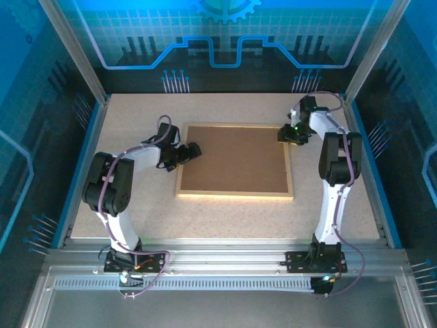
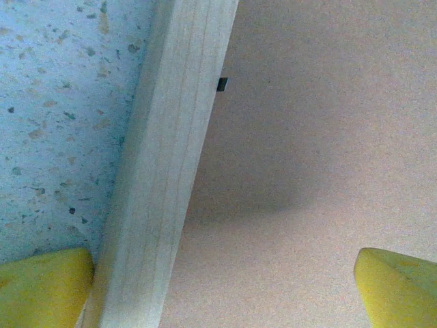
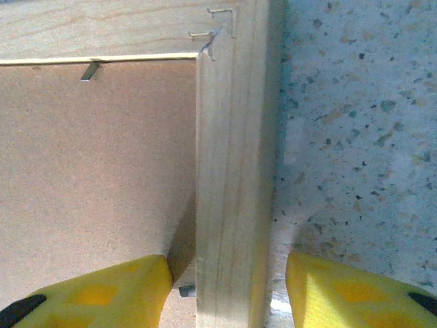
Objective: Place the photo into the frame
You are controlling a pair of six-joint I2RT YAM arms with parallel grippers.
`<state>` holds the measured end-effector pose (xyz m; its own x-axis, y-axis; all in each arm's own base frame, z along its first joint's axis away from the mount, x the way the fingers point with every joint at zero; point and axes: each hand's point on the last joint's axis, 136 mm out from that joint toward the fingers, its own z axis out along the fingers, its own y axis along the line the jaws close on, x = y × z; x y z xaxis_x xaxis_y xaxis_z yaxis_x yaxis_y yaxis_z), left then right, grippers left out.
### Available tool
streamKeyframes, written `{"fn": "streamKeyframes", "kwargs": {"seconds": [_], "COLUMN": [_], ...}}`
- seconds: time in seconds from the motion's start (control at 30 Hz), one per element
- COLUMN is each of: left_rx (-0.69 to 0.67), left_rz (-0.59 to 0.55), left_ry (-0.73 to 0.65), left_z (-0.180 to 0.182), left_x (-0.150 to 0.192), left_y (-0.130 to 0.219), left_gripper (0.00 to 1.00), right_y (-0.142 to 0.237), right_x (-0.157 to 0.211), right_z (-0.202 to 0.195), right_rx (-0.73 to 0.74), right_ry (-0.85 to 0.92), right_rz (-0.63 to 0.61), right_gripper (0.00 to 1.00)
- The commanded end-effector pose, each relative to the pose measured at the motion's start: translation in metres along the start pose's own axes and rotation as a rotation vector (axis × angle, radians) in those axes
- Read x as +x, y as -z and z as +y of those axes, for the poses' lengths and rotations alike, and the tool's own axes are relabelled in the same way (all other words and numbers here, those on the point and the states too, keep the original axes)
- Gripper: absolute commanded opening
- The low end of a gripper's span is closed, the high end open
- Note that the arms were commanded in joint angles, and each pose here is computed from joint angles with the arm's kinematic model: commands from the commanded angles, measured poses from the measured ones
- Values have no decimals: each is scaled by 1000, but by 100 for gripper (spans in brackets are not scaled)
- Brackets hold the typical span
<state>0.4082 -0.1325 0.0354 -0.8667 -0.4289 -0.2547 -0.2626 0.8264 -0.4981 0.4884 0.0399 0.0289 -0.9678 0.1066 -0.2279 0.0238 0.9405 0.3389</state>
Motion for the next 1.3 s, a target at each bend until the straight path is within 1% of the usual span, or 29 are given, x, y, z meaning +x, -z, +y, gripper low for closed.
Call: {"fn": "streamKeyframes", "kwargs": {"seconds": [0.0, 0.1, 0.27, 0.47, 0.57, 0.67, 1.03, 1.2, 1.27], "left_rx": [124, 118, 105, 97, 95, 95, 87, 89, 88], "left_rz": [89, 82, 57, 45, 43, 43, 37, 38, 39], "left_ry": [-41, -46, -54, -54, -51, -46, -49, -48, -49], "left_z": [-32, -33, -32, -30, -30, -30, -29, -30, -30], "left_x": [24, 23, 17, 15, 14, 15, 14, 13, 14], "left_y": [-18, -17, -13, -12, -12, -12, -11, -11, -10], "left_gripper": [99, 99, 99, 99, 99, 99, 99, 99, 99], "right_y": [-25, -4, 39, 65, 67, 64, 61, 56, 58], "right_x": [29, 19, 9, 26, 43, 60, 121, 135, 134], "right_z": [23, 26, 23, 2, -9, -16, -11, -14, -15], "right_rx": [-115, -88, 12, 170, 226, 248, 273, 297, 307], "right_ry": [-15, 6, 27, 3, -22, -38, -60, -44, -44], "right_rz": [106, 60, -27, -58, -46, -31, 20, 63, 50], "right_gripper": [52, 53, 56, 58, 60, 61, 61, 61, 61]}}
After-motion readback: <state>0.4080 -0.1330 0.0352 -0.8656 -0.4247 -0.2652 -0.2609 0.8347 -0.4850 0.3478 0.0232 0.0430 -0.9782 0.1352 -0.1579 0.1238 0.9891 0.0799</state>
